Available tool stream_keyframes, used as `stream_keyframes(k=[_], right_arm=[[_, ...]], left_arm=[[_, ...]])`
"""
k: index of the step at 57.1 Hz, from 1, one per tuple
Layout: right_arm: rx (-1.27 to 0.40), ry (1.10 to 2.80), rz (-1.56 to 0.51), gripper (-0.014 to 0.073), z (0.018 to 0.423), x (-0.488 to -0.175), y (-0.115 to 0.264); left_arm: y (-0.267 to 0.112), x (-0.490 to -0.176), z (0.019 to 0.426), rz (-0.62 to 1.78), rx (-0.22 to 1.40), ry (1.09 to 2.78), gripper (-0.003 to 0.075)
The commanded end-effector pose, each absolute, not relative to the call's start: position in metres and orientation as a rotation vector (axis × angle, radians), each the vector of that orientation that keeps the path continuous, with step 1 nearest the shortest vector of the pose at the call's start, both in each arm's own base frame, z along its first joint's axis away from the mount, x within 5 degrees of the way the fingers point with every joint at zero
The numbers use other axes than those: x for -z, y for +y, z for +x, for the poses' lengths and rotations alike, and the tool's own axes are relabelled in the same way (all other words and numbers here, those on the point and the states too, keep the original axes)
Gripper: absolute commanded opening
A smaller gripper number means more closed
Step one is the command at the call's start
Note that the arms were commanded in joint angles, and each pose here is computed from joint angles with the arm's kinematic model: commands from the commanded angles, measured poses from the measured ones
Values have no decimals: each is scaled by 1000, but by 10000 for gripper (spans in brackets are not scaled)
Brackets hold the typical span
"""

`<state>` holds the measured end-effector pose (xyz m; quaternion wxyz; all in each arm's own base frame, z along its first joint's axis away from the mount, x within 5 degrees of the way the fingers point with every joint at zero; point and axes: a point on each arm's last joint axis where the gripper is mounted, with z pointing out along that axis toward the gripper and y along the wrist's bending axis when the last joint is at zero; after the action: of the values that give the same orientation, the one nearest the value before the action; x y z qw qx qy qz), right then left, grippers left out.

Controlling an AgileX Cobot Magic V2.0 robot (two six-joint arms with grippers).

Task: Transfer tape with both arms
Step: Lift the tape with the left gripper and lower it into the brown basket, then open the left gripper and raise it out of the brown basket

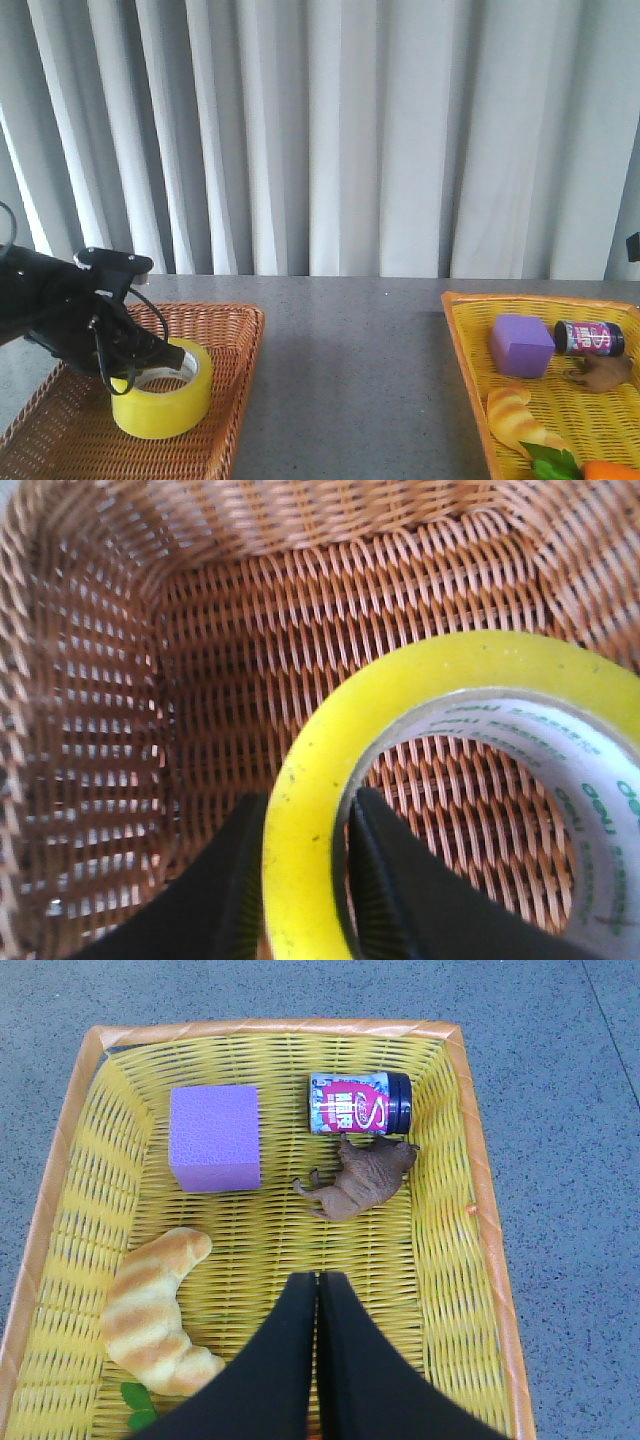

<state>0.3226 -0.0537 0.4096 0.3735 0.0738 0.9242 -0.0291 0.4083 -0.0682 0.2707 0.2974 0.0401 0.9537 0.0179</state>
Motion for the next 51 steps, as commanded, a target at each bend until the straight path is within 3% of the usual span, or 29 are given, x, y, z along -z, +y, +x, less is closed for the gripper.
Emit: stream_keyframes(k=[1, 17, 38, 51], right_arm=[[88, 2262, 183, -7, 316, -430, -55], [88, 2262, 183, -7, 316, -430, -55], [88, 2262, 183, -7, 316, -430, -55], [88, 2262, 183, -7, 316, -430, -55]], left_arm=[[-70, -295, 412, 42, 11, 2406, 15], [-71, -289, 418, 30, 25, 2387, 93], [-54, -285, 421, -62, 12, 2415, 354], [-54, -303, 419, -66, 25, 2373, 387]])
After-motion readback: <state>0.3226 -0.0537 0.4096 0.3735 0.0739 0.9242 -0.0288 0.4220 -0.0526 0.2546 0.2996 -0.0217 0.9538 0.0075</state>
